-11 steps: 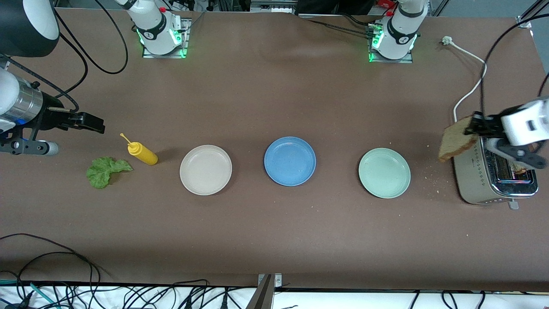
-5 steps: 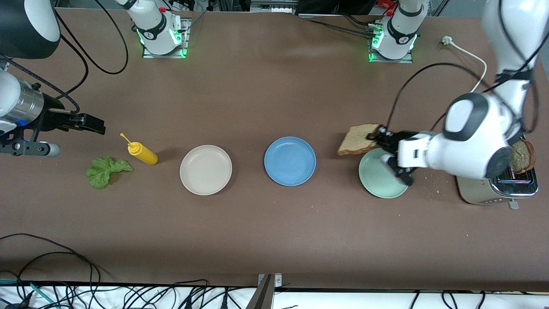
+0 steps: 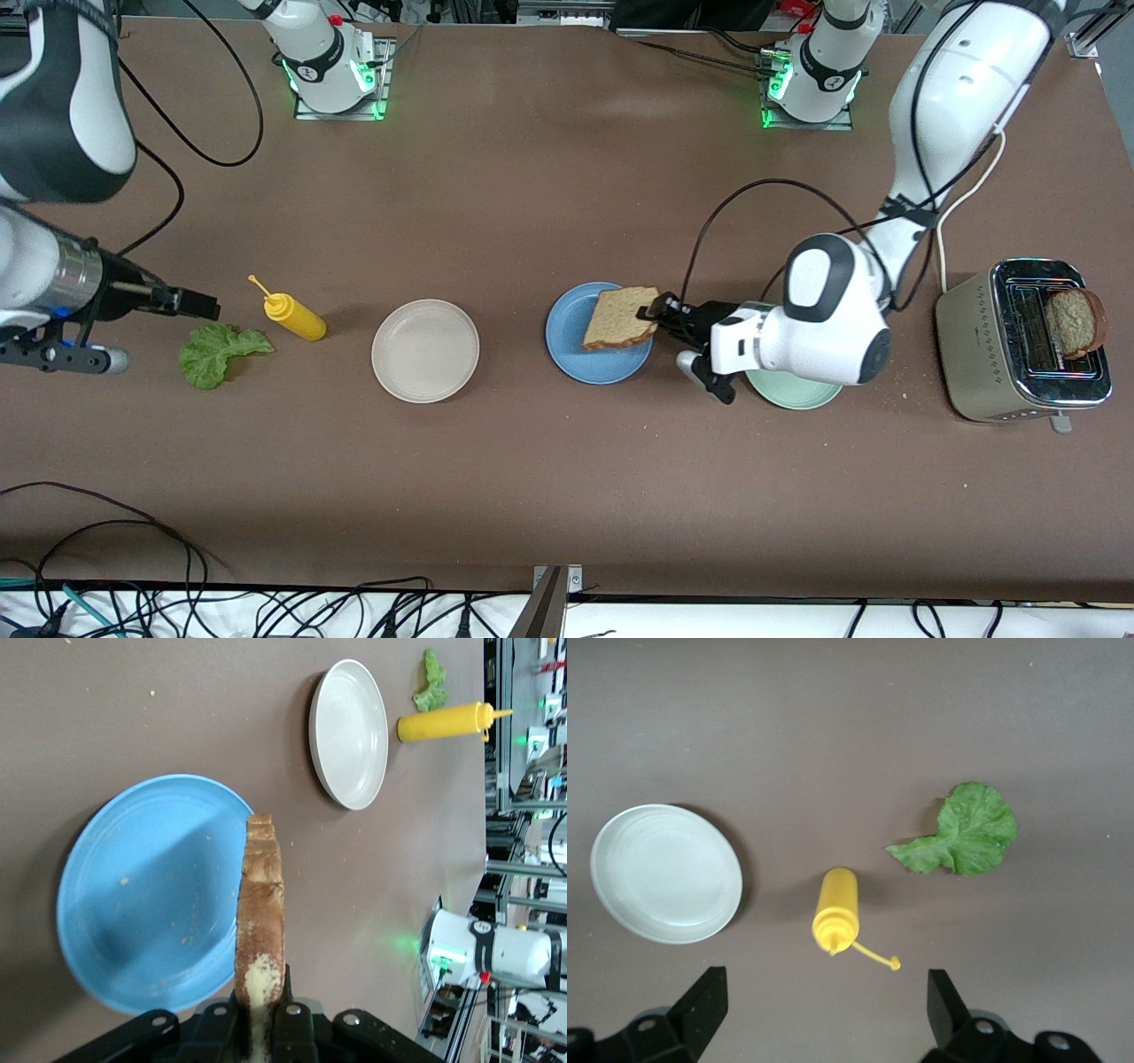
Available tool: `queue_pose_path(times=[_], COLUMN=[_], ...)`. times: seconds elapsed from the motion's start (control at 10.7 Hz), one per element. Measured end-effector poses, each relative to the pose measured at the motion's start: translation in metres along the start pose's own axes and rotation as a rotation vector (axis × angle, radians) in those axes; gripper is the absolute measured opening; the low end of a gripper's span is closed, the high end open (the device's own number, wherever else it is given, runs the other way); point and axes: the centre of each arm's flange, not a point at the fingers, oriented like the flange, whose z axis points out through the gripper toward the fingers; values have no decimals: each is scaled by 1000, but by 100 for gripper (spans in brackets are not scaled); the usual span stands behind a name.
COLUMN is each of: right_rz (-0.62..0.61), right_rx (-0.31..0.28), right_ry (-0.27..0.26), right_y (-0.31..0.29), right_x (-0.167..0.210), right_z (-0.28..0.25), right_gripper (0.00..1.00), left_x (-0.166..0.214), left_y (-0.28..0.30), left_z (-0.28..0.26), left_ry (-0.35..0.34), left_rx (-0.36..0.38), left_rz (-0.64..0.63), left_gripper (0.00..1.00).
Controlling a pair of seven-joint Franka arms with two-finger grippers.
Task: Make sandwich in blue plate with both arms
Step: 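Lay the bread on the blue plate while the right gripper grasps lettuce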
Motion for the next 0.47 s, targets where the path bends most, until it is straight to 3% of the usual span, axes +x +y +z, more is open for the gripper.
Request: queue_pose_path(times=[0.19,0.47], right_rz=[39,-2], right_rx=[-3,-116], right_ry=[-32,-91], right_y=[29,56], right_x=[22,40], right_z=[37,89], right_gripper=[100,100], left_x=[6,4], left_y=[-21,-43], left_z=[37,73], left_ry=[56,86], left_rx=[-30,-63], left_rz=[-59,-128], left_gripper=[11,11])
